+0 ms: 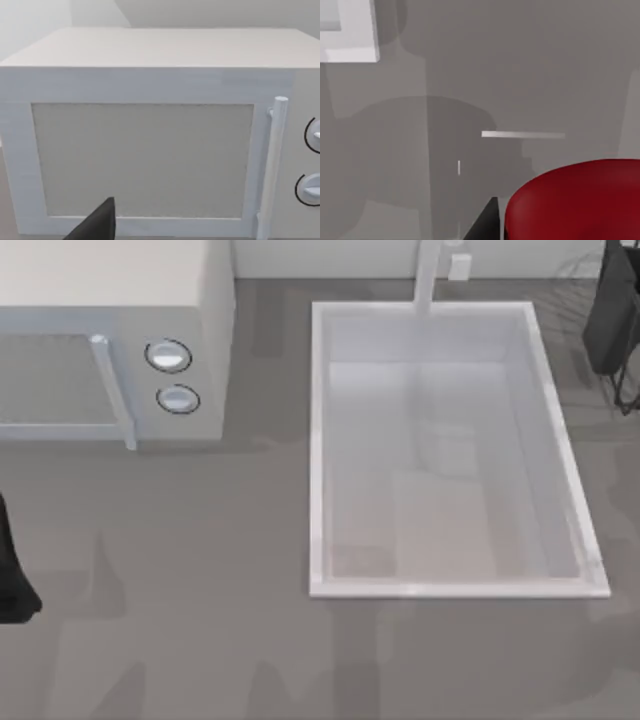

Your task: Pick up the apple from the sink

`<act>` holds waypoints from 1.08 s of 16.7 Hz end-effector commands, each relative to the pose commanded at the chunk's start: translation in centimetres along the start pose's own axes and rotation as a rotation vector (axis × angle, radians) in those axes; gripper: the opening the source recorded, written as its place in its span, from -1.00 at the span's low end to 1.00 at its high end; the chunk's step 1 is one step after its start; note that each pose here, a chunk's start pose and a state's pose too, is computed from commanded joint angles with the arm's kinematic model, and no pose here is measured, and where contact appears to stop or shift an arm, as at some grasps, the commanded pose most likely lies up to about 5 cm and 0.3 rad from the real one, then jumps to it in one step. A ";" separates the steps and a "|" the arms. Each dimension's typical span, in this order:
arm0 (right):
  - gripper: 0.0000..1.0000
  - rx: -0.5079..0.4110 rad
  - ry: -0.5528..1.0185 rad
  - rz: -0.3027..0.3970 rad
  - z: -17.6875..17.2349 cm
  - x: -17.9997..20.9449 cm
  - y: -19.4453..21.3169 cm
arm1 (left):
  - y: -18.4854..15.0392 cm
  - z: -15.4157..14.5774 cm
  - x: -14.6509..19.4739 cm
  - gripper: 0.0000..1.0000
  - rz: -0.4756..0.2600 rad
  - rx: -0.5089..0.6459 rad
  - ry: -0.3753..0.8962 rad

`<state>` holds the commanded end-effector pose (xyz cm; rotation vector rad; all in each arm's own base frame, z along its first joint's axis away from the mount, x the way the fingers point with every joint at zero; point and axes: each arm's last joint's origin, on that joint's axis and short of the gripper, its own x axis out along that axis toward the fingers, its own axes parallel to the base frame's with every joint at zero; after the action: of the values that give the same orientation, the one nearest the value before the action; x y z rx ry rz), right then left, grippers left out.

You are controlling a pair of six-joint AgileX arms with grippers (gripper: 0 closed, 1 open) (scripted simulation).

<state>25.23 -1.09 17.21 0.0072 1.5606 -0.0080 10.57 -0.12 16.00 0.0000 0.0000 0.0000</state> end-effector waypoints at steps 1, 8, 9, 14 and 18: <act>-1.00 0.000 0.005 0.000 -0.2 0.7 0.0 | 0.0 0.0 0.0 1.00 0.000 0.000 0.000; -0.70 0.000 0.010 0.000 -0.3 1.2 0.0 | 0.0 0.0 0.0 1.00 0.000 0.000 0.000; -0.55 0.000 0.010 0.000 -0.3 1.2 0.0 | 0.0 0.0 0.0 1.00 0.000 0.000 0.000; 0.21 0.000 0.010 0.000 -0.3 1.2 0.0 | 0.0 0.0 0.0 1.00 0.000 0.000 0.000; 0.81 0.000 0.010 0.000 -0.3 1.2 0.0 | 0.0 0.0 0.0 1.00 0.000 0.000 0.000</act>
<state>24.92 -1.09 16.00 0.0079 1.5708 -0.0079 10.57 -0.12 16.00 0.0000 0.0000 0.0000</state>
